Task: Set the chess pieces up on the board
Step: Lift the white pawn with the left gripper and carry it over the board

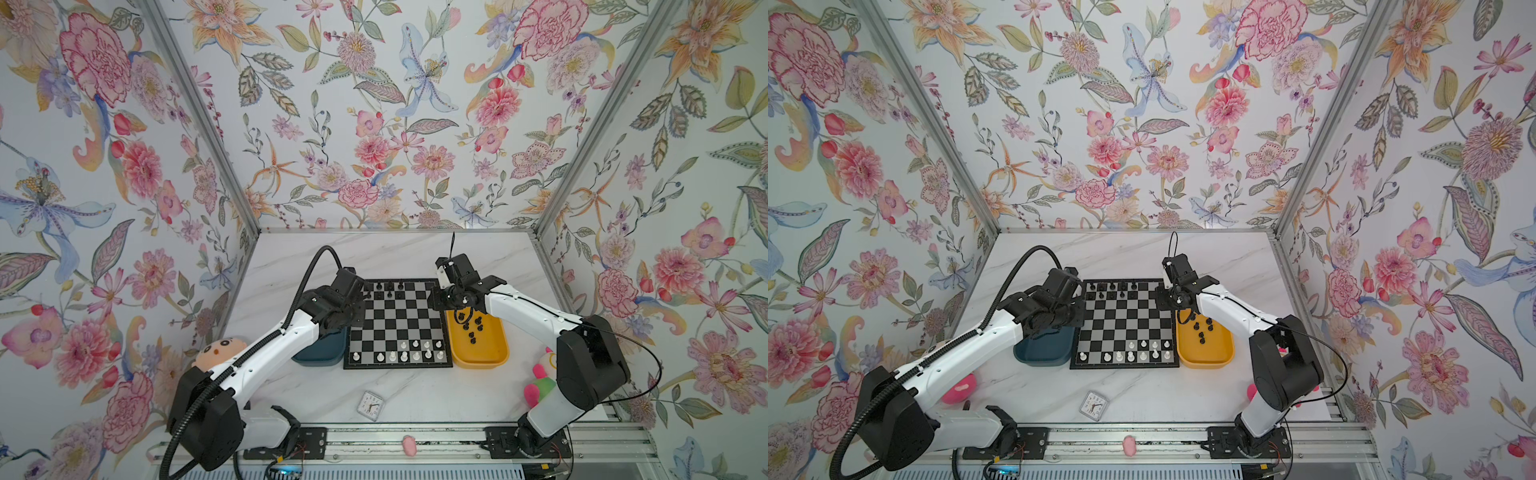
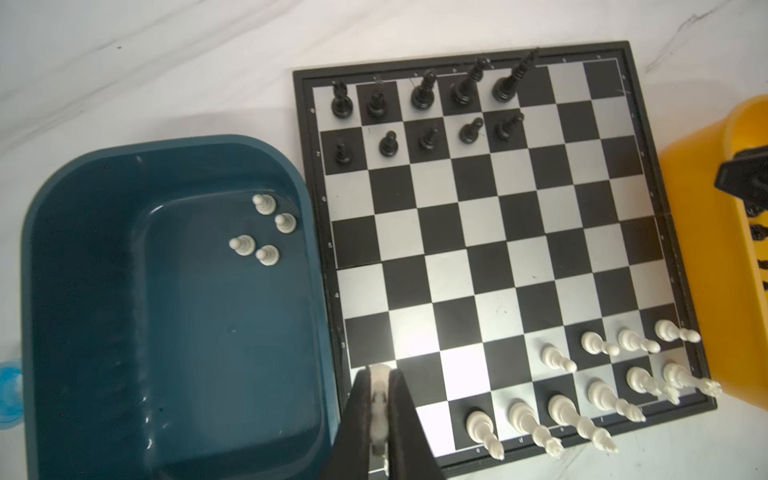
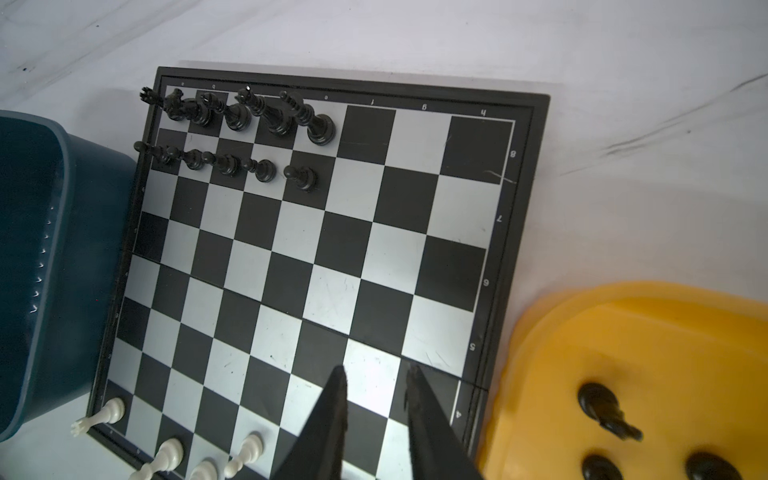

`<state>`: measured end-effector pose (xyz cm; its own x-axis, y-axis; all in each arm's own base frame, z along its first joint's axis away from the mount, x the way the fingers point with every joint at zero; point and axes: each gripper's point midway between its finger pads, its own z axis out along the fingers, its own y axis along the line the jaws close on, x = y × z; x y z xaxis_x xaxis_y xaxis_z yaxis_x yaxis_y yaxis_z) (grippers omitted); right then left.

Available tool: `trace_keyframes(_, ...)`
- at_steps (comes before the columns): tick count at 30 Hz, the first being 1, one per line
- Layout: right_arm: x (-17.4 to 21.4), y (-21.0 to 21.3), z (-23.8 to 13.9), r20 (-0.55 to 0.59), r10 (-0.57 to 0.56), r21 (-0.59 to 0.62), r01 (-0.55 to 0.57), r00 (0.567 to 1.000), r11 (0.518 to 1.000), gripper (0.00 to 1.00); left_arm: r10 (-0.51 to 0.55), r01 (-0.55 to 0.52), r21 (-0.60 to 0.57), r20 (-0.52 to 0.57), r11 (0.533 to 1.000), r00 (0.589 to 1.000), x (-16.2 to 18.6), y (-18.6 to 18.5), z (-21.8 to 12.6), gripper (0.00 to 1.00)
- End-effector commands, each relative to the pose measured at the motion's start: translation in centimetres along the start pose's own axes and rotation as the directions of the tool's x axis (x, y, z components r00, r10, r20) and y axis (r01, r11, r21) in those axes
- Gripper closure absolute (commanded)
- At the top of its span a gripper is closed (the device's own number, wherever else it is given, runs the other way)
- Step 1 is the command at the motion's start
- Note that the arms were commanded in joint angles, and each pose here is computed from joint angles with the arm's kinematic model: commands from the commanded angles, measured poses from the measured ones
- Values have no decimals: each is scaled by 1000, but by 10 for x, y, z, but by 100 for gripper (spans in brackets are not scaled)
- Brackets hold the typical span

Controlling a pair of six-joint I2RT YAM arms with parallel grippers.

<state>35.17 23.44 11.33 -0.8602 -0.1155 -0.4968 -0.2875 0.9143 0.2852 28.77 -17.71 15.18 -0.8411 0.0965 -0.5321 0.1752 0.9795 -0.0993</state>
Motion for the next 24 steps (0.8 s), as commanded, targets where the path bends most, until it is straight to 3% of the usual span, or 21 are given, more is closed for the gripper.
trace_keyframes(1,2,5,-4,2,-5,-3,5,1000,1000,73,1,-1,-7,-15,1000,1000,9,-9,-9,98)
trace_keyframes(8,4,13,-4,2,-18,-15,18,1000,1000,73,43,-41,29,-55,999,998,38,-35,-1,98)
trace_keyframes(24,13,24,-4,-4,-51,-8,51,999,999,73,77,-75,22,-126,997,989,88,-44,29,98)
